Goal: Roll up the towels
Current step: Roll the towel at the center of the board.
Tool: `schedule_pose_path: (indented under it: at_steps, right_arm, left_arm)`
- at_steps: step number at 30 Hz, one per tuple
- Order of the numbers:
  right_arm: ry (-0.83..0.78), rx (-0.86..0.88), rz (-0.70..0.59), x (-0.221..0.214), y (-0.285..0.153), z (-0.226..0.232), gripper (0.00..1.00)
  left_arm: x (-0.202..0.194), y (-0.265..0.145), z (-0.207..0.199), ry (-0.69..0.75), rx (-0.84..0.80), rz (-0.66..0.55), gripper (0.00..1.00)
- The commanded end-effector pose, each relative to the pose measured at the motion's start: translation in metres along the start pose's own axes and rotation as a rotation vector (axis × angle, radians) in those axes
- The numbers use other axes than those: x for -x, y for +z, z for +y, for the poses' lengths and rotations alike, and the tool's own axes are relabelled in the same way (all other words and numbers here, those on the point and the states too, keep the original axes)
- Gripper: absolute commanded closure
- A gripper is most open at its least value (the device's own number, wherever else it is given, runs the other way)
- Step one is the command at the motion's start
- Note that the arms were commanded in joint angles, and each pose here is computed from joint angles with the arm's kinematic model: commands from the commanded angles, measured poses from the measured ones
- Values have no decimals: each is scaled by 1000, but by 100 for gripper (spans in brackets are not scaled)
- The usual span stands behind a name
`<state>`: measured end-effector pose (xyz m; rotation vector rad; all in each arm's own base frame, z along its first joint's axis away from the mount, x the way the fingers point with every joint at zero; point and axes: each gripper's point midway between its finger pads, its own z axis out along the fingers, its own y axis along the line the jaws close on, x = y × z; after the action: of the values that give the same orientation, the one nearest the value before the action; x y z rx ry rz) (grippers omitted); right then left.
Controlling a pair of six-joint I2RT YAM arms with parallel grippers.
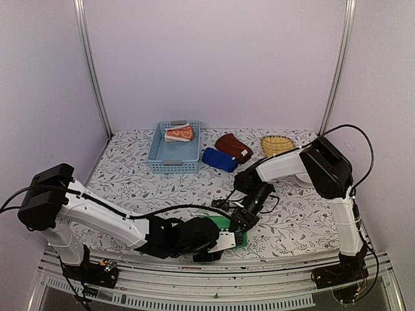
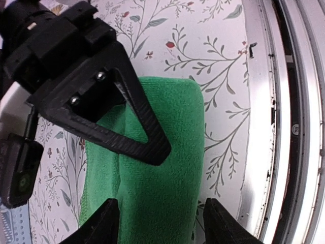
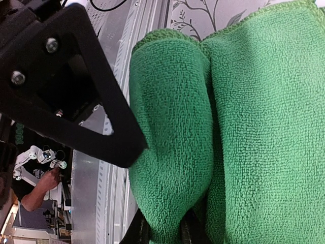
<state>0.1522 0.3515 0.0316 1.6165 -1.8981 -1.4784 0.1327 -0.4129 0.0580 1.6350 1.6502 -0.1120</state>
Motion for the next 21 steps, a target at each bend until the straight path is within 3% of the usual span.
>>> schedule_pose_path:
  at_steps: [1, 8, 12, 19, 21]
  right_arm:
    - [69, -41, 141, -41, 15, -23, 89]
    - [68, -35, 135, -39, 15, -22, 88]
    - [26, -24, 110, -30, 8, -8, 82]
    - [-106, -111, -14, 7, -53, 39, 48]
    - [-172, -169, -68, 18, -78, 57, 44]
  left_arm:
    - [-10, 15, -18, 100, -42, 68, 42]
    - [-20, 26, -19, 102, -23, 119, 53]
    - [-25, 30, -20, 94, -23, 139, 63]
    - [-28, 24, -20, 1, -112, 150, 72]
    - [-26, 22, -19, -73, -184, 143, 74]
